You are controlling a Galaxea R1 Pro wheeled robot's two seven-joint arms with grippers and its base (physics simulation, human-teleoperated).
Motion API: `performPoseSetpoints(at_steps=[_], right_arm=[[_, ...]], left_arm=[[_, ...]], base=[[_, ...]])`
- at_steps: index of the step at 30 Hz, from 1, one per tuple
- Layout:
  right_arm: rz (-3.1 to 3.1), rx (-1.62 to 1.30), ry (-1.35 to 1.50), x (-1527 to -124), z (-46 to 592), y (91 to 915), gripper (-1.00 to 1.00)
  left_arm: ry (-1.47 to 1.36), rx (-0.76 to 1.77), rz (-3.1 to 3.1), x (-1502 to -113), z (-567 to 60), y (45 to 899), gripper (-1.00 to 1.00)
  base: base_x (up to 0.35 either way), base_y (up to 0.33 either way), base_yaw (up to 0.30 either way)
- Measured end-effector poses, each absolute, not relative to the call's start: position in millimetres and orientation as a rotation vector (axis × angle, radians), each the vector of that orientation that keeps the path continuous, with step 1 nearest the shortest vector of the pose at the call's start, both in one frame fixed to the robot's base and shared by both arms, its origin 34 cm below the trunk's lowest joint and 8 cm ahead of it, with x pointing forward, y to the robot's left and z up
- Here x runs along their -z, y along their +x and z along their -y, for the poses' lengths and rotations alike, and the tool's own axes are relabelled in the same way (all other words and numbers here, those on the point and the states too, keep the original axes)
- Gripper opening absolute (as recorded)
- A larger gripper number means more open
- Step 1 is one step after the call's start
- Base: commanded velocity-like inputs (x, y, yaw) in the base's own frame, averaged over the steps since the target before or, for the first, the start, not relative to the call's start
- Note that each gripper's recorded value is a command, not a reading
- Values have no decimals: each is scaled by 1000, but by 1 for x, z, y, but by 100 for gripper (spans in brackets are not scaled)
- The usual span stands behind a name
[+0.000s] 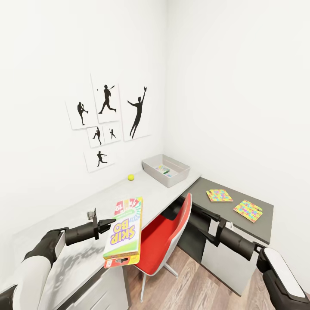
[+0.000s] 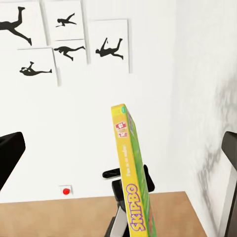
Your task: Put all the toys in the child's room - the three board games (two on the bed and one on the table), the two jigsaw puzzles on the table, and the tennis ball on the table - inside the toy box on the table in the child's room.
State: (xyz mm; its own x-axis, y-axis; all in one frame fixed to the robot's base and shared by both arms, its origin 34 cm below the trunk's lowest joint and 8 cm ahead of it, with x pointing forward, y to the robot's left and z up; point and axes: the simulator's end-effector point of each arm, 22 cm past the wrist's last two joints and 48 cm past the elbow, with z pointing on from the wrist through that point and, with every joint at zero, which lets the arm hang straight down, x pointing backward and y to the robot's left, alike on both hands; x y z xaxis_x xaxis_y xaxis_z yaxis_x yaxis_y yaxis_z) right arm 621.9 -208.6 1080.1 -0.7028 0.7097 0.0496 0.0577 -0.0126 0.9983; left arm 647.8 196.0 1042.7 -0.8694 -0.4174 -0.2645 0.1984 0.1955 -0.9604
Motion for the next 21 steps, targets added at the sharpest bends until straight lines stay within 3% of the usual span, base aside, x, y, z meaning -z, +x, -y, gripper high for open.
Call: performPoseSetpoints(at_steps=[13, 21], right_arm=[[-1777, -1765, 788, -1084, 209, 622, 100], [-1775, -1765, 785, -1085, 209, 622, 100]], left_arm=[[-205, 1719, -2001, -1043, -198, 647, -100], [-181, 1762, -1953, -1054, -196, 645, -100]], base=[[17, 0, 0], [199, -35, 0]])
